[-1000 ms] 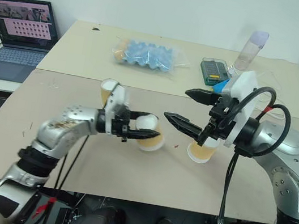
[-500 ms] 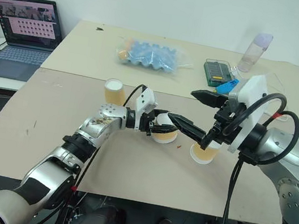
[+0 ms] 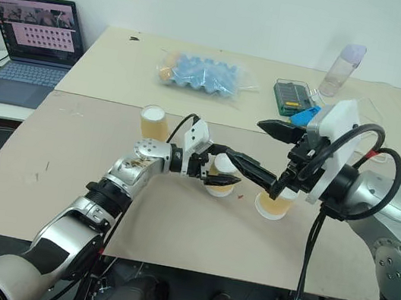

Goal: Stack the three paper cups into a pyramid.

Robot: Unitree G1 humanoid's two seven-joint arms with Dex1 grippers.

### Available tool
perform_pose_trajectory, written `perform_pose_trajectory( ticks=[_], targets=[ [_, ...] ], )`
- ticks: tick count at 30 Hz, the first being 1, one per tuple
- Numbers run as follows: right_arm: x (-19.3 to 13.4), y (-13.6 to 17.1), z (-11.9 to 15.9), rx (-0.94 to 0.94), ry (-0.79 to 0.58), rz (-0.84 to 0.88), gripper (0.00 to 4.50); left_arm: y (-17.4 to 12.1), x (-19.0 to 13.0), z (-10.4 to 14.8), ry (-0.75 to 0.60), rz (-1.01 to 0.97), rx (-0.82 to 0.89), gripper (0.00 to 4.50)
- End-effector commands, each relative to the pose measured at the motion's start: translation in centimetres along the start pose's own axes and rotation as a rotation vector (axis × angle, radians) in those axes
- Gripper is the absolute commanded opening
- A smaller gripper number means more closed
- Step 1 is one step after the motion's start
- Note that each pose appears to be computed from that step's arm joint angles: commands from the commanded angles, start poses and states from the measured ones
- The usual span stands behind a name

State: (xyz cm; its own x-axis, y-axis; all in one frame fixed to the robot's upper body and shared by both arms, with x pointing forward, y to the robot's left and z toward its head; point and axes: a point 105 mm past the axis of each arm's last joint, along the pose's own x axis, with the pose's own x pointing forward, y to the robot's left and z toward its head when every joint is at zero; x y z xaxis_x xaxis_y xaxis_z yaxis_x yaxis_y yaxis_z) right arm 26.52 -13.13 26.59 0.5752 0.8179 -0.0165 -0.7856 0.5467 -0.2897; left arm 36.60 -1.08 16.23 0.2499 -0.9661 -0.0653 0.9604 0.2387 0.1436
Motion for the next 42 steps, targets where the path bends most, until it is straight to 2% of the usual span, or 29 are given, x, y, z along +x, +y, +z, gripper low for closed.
perform_pose_trajectory(
  ticks=[1,6,9,11,12,15,18,19,22,25,28,31,37,42],
  targets=[
    [0.0,-0.1,1.2,-0.045,-0.043,0.007,4.50,0.1,-0.6,4.9,-0.100,-0.003,0.112,4.40],
    [0.4,-0.2,0.8,-0.036,-0.043,0.020,4.50,-0.4,-3.1,11.1,-0.195,0.042,0.272,4.40],
    [0.6,-0.1,0.8,-0.029,-0.044,0.036,4.50,-0.5,-5.7,16.3,-0.346,0.143,0.299,4.40],
    [0.7,-0.1,0.6,-0.020,-0.045,0.046,4.50,-0.2,-7.4,18.0,-0.403,0.242,0.289,4.40],
    [0.9,-0.1,0.4,-0.014,-0.041,0.052,4.50,0.8,-8.5,18.1,-0.428,0.353,0.242,4.40],
    [1.0,0.0,0.2,-0.006,-0.036,0.065,4.50,3.2,-11.1,16.6,-0.466,0.684,0.129,4.40],
    [1.1,-0.1,0.1,-0.003,-0.036,0.068,4.50,3.8,-12.7,14.2,-0.439,0.908,0.087,4.40],
    [1.2,-0.2,0.0,-0.002,-0.035,0.067,4.50,3.8,-13.2,13.0,-0.404,0.986,0.093,4.40],
    [1.5,-0.1,0.1,0.004,-0.044,0.089,4.50,2.3,-13.1,7.1,-0.231,1.100,0.073,4.40],
    [1.7,-0.1,0.0,0.005,-0.042,0.096,4.50,1.8,-13.2,3.6,-0.152,1.130,0.017,4.40],
    [1.8,-0.1,0.0,0.006,-0.042,0.094,4.50,1.7,-13.2,2.1,-0.111,1.124,0.009,4.40],
    [1.8,-0.1,0.0,0.007,-0.043,0.095,4.50,2.2,-13.5,2.0,-0.122,1.130,0.000,4.40],
    [1.7,0.0,0.2,0.003,-0.046,0.086,4.50,4.6,-15.2,-0.2,-0.039,1.181,-0.051,4.40],
    [1.6,0.0,0.3,0.000,-0.050,0.081,4.50,5.5,-14.6,-0.6,-0.025,1.149,-0.043,4.40]
  ],
)
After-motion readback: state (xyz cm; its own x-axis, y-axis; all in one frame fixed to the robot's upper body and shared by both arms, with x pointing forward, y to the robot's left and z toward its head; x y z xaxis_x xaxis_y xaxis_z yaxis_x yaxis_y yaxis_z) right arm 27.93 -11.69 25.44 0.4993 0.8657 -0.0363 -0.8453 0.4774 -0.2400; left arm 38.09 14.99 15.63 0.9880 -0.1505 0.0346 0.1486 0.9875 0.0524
